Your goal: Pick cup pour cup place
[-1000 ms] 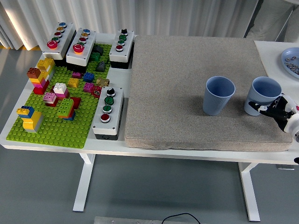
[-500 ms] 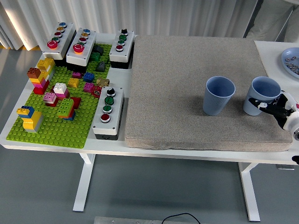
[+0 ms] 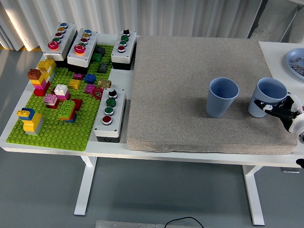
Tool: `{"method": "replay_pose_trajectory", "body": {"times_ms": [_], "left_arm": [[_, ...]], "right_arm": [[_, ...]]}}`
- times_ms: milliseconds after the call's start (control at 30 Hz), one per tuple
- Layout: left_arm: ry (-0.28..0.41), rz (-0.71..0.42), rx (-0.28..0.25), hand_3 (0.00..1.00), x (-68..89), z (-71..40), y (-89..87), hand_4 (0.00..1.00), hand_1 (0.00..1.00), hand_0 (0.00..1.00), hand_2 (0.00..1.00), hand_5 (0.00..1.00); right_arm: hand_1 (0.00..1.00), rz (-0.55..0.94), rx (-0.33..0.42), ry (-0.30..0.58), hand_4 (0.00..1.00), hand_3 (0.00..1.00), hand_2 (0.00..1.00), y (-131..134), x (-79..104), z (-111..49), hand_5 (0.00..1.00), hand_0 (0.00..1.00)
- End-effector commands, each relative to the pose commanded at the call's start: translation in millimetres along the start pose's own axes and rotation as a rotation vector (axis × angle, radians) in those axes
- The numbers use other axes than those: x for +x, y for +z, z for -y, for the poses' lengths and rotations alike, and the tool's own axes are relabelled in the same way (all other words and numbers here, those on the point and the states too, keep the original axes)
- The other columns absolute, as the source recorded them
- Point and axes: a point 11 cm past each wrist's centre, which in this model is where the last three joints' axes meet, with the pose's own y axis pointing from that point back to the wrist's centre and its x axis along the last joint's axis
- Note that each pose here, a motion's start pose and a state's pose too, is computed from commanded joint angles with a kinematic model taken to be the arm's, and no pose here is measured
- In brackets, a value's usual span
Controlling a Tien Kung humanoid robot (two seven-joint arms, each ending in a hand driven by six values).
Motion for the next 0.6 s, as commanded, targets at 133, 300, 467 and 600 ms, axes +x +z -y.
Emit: {"method": "replay_pose_trajectory", "body": {"times_ms": [133,300,467,600], "left_arm": [[0.000,0.000,0.001,0.681,0.1,0.1,-0.4,0.501,0.774,0.721,0.824,0.956],[0.001,-0.001,0.000,0.681,0.6,0.0,0.0,0.501,0.774,0.721,0.824,0.956],[0.003,-0.002,0.001,0.681,1.9,0.1,-0.4,0.501,0.774,0.721,0.824,0.956],[0.006,-0.002,0.003,0.681,3.2,0.2,-1.3,0.502,0.774,0.721,0.824,0.956]], "right_arm": [[0.652,-0.005,0.001,-0.006,0.695,0.592,0.531,-0.8,-1.8,-0.2,0.053,0.796],[0.655,-0.063,0.036,-0.013,0.698,0.594,0.531,-12.8,-5.2,-0.8,0.059,0.798],[0.656,-0.161,0.077,-0.018,0.699,0.597,0.532,-27.2,-10.1,-1.1,0.067,0.799],[0.658,-0.241,0.102,-0.023,0.697,0.598,0.532,-35.2,-16.5,0.2,0.069,0.800]]}}
